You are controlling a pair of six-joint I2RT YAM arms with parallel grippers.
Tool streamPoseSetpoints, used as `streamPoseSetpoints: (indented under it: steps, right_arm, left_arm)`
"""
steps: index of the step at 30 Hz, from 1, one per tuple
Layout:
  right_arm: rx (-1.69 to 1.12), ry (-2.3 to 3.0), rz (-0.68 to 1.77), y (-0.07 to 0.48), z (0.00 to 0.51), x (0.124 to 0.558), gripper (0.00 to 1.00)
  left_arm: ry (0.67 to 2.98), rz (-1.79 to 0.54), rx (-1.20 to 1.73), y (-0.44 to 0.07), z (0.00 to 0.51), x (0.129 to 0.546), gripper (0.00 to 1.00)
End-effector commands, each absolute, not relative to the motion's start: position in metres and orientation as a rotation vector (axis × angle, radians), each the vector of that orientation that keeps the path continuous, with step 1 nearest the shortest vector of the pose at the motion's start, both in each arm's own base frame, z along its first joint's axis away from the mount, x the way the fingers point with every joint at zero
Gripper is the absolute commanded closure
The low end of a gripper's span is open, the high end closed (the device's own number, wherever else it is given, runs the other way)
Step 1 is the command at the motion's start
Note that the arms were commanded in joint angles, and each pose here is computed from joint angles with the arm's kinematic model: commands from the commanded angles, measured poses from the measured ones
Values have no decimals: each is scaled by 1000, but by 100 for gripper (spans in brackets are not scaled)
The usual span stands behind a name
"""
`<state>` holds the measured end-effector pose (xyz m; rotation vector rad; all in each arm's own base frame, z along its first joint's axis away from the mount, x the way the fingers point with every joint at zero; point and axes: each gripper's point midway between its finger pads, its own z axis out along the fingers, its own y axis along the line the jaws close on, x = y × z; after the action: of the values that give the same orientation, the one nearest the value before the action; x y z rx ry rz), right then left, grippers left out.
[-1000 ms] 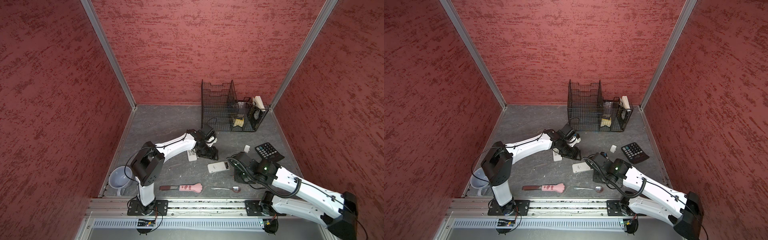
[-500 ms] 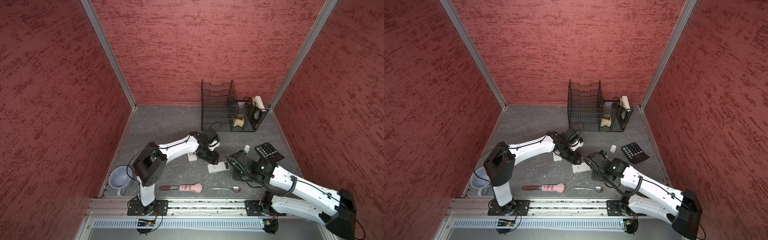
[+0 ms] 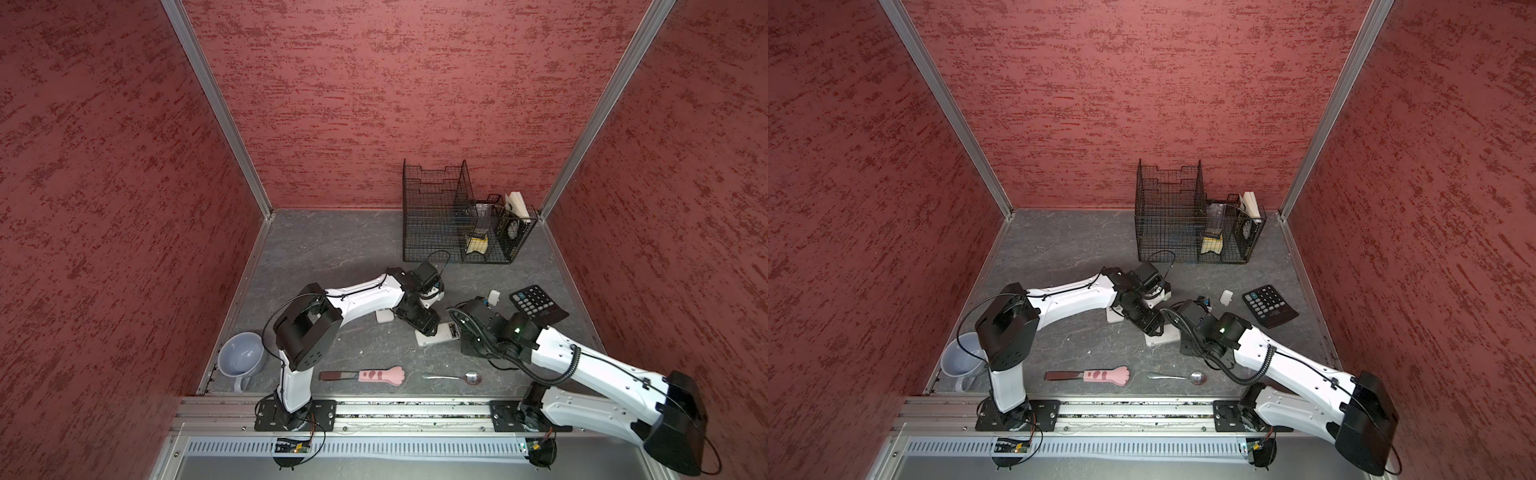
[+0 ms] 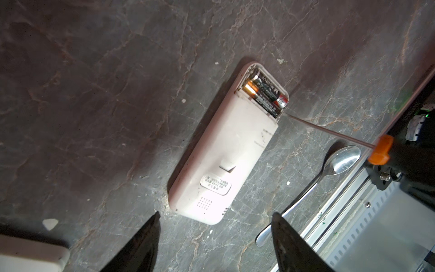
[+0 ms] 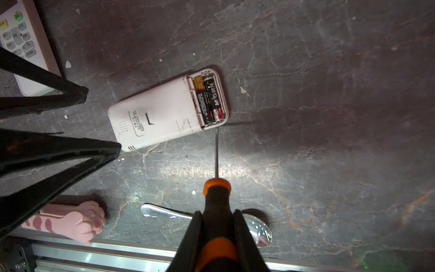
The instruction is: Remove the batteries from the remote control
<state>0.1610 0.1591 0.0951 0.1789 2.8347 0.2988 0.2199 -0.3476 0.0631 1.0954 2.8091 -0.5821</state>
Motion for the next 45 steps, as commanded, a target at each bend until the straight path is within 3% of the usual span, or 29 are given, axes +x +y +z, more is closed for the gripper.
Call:
streamPoseSetpoints:
  steps: [1, 26, 45]
  right_arm:
    - [192, 2788, 296, 159, 99, 173, 100]
    - [229, 2773, 381, 152, 119, 167, 100]
    - [103, 2744, 335, 154, 124, 186, 100]
  left_arm:
    - [2796, -541, 1170, -347, 56, 214, 25]
    - [2693, -236, 1248, -354, 15, 216, 25]
    - [2694, -170, 1306, -337, -6, 209, 38]
